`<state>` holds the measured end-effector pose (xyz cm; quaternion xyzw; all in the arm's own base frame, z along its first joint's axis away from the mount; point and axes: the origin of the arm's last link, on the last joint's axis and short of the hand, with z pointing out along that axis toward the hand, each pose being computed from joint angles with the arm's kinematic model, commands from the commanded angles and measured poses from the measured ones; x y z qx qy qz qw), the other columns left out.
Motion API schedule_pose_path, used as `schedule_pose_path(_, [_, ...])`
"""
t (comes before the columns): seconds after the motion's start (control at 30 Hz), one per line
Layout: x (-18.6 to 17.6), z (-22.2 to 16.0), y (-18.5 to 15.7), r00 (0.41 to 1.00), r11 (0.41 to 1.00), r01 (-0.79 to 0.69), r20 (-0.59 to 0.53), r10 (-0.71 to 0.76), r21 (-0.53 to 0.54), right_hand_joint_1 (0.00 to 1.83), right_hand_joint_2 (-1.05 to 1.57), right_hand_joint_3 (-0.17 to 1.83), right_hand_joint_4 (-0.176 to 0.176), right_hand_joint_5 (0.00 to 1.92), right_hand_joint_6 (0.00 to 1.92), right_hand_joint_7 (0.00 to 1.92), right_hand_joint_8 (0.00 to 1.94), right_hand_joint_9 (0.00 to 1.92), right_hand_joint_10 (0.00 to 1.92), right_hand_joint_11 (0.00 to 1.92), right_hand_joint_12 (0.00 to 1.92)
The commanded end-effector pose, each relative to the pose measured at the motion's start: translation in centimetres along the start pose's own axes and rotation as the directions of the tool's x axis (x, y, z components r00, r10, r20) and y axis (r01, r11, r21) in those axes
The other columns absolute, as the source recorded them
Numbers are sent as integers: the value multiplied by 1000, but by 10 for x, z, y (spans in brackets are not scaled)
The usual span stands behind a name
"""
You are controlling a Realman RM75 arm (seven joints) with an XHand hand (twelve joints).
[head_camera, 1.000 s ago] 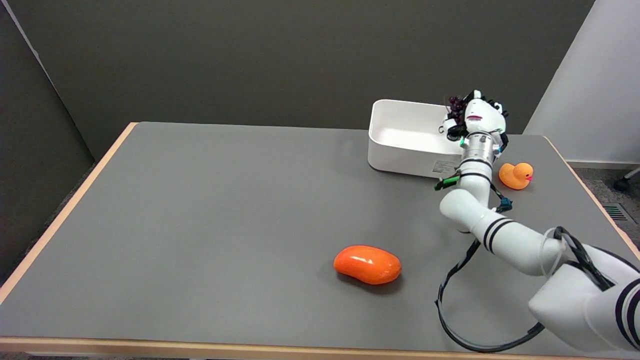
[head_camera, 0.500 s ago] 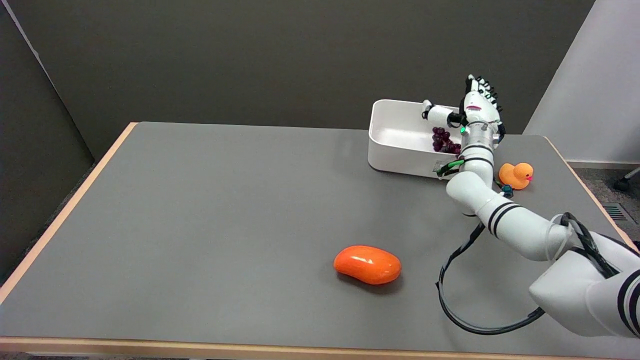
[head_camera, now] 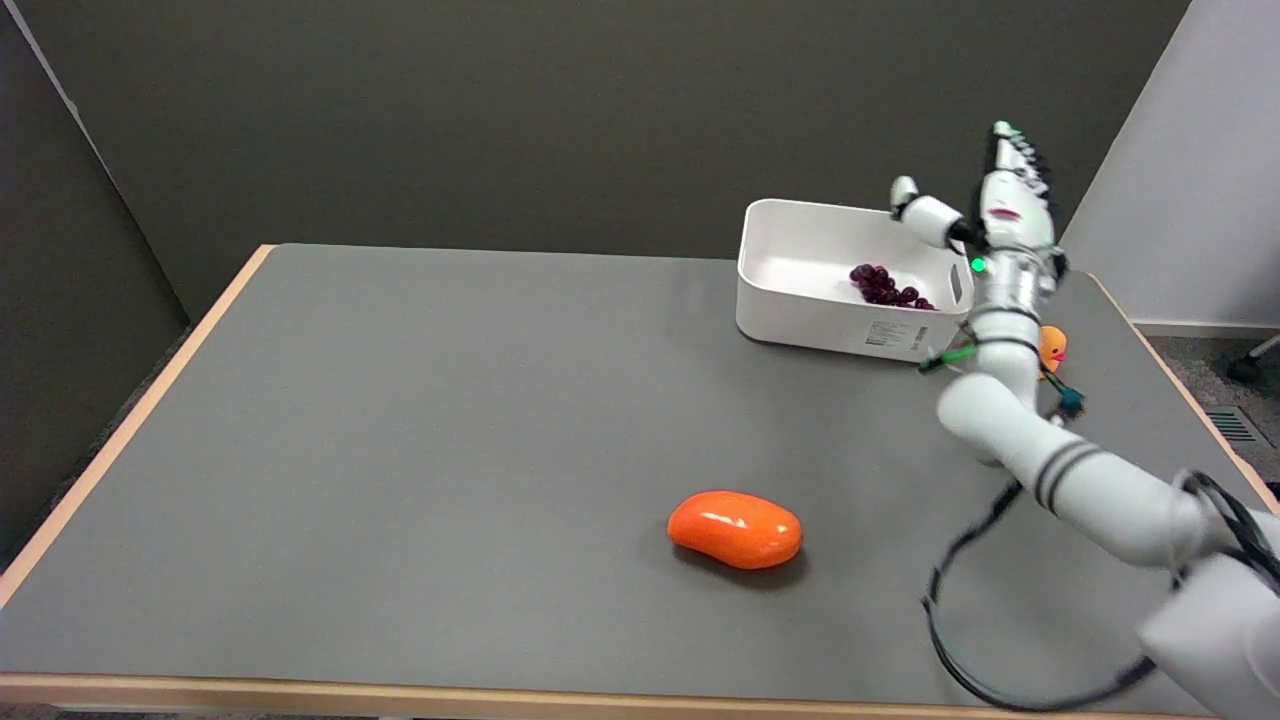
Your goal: Place the grape into the white box.
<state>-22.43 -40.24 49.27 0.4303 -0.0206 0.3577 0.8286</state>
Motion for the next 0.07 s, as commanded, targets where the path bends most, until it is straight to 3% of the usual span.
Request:
schedule_pose_path(0.03, [98, -108, 136, 976, 980, -173, -116, 184, 97, 428, 689, 704, -41, -1, 1, -1, -1, -1, -1, -1, 127])
schedule_pose_path(0.07, [97, -111, 143, 975, 979, -187, -107, 196, 84, 426, 689, 702, -40, -1, 0, -1, 0, -1, 2, -1, 127])
